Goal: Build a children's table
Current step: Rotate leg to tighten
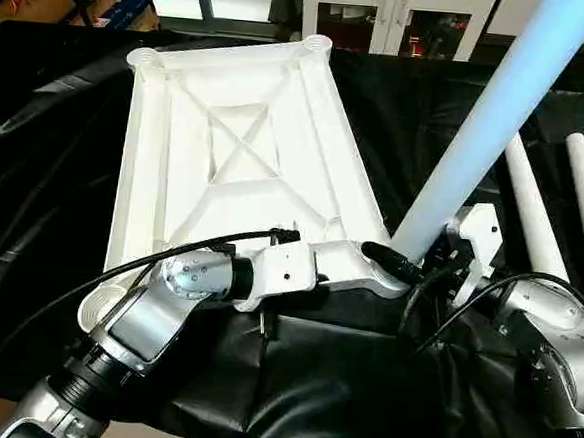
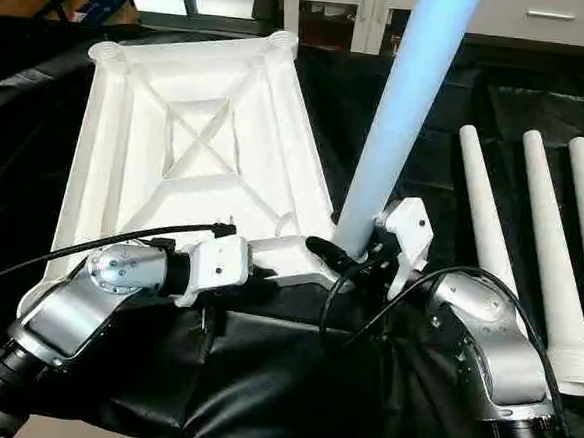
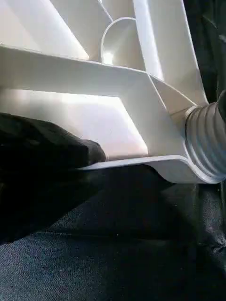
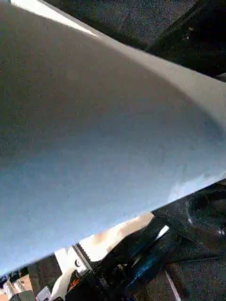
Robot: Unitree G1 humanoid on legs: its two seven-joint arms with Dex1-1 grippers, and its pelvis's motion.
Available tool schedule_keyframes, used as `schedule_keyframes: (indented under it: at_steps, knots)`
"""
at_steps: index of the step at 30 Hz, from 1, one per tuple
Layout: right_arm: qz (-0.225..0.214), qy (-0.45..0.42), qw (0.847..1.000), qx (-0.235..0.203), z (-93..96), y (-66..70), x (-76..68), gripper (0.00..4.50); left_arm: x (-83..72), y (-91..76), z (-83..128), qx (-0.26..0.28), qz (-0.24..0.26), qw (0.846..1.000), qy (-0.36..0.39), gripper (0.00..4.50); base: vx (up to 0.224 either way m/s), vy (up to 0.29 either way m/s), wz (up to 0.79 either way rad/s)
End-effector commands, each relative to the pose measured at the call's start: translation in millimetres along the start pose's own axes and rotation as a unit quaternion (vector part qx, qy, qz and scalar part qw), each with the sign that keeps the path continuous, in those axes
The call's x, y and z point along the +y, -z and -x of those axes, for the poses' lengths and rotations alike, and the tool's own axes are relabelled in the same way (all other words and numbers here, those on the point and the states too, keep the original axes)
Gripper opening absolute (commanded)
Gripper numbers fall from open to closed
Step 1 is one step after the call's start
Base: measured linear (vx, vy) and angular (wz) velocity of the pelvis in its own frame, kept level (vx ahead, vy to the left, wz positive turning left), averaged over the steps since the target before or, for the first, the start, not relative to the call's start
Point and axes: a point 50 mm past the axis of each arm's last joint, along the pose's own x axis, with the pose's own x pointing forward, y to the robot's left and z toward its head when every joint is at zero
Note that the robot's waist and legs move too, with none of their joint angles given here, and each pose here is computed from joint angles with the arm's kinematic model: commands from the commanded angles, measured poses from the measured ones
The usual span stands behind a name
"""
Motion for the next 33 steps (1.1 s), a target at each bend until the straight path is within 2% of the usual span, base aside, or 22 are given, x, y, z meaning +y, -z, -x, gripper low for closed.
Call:
schedule_keyframes:
  at_steps: [1, 4, 5, 6, 7, 9, 10, 12, 15, 16, 17, 19, 21, 23, 24, 28, 30, 31, 33]
  knots:
    - [-0.018, 0.070, 0.997, 0.002, 8.3, 1.7, -13.5, 2.22, -18.2, 20.3, -3, 0.028, 0.032, 0.998, 0.041, 0.00, 0.000, 0.000, 0.00]
    - [-0.013, 0.167, 0.985, 0.036, -3.7, 12.1, -21.7, 2.19, -16.4, 21.1, -9, 0.047, 0.037, 0.998, 0.025, 0.00, 0.000, 0.000, 0.00]
    - [-0.026, 0.238, 0.970, 0.051, -9.8, 19.2, -28.6, 2.15, -15.3, 19.7, -16, 0.054, 0.046, 0.997, 0.013, 0.00, 0.000, 0.000, 0.00]
    - [-0.026, 0.238, 0.970, 0.051, -9.8, 19.2, -28.6, 2.15, -15.3, 19.7, -16, 0.054, 0.046, 0.997, 0.013, 0.00, 0.000, 0.000, 0.00]
    - [-0.049, 0.353, 0.932, 0.068, -16.5, 30.2, -38.2, 2.13, -13.5, 14.4, -29, 0.057, 0.063, 0.996, -0.007, 0.00, 0.000, 0.000, 0.00]
    - [-0.069, 0.408, 0.907, 0.074, -29.5, 40.9, -38.0, 2.11, -14.5, 3.5, -46, 0.050, 0.072, 0.996, -0.022, 0.00, -0.027, 0.003, -0.04]
    - [-0.069, 0.408, 0.907, 0.074, -29.5, 40.9, -38.0, 2.11, -14.5, 3.5, -46, 0.050, 0.072, 0.996, -0.022, 0.00, 0.000, 0.000, 0.00]
    - [-0.099, 0.416, 0.901, 0.076, -47.5, 51.0, -32.1, 2.11, -16.5, -10.0, -62, 0.036, 0.076, 0.996, -0.029, 0.00, 0.000, 0.000, 0.00]
    - [-0.105, 0.405, 0.905, 0.070, -56.3, 51.8, -29.0, 2.11, -17.3, -15.0, -67, 0.028, 0.071, 0.997, -0.027, 0.00, 0.000, 0.000, 0.00]
    - [-0.105, 0.381, 0.917, 0.048, -61.2, 45.8, -26.4, 2.11, -17.1, -16.0, -67, 0.023, 0.062, 0.998, -0.022, 0.00, 0.000, 0.000, 0.00]
    - [-0.096, 0.343, 0.934, 0.019, -62.2, 35.5, -24.3, 2.45, -15.4, -13.4, -62, 0.021, 0.049, 0.998, -0.019, 0.00, 0.000, 0.000, 0.00]
    - [-0.088, 0.316, 0.945, -0.003, -61.1, 27.5, -22.9, 2.79, -14.2, -10.9, -58, 0.020, 0.037, 0.999, -0.015, 0.00, 0.000, 0.000, 0.00]
    - [-0.074, 0.263, 0.961, -0.038, -48.3, 11.5, -24.3, 2.86, -13.0, -2.6, -42, 0.013, 0.021, 1.000, 0.000, 0.00, 0.000, 0.000, 0.00]
    - [-0.065, 0.236, 0.968, -0.048, -40.9, 5.0, -25.0, 2.97, -12.9, 1.1, -35, 0.011, 0.021, 1.000, 0.009, 0.00, 0.000, 0.000, 0.00]
    - [-0.042, 0.197, 0.978, -0.053, -30.1, -3.2, -24.4, 3.11, -12.7, 5.4, -25, 0.007, 0.027, 0.999, 0.018, 0.00, 0.070, -0.043, 0.12]
    - [-0.010, 0.162, 0.985, -0.052, -14.3, -10.8, -25.7, 3.11, -11.8, 9.9, -12, 0.006, 0.036, 0.999, 0.025, 0.00, 0.043, -0.007, 0.01]
    - [0.011, 0.137, 0.989, -0.051, 3.4, -15.1, -28.4, 3.11, -10.4, 18.4, -1, 0.022, 0.039, 0.999, 0.025, 0.00, 0.026, 0.000, -0.01]
    - [0.011, 0.137, 0.989, -0.051, 3.4, -15.1, -28.4, 3.11, -10.4, 18.4, -1, 0.022, 0.039, 0.999, 0.025, 0.00, 0.000, 0.000, 0.00]
    - [0.010, 0.124, 0.991, -0.052, 13.3, -16.0, -29.1, 2.82, -9.4, 24.2, 4, 0.032, 0.039, 0.998, 0.023, 0.00, 0.000, 0.000, 0.00]
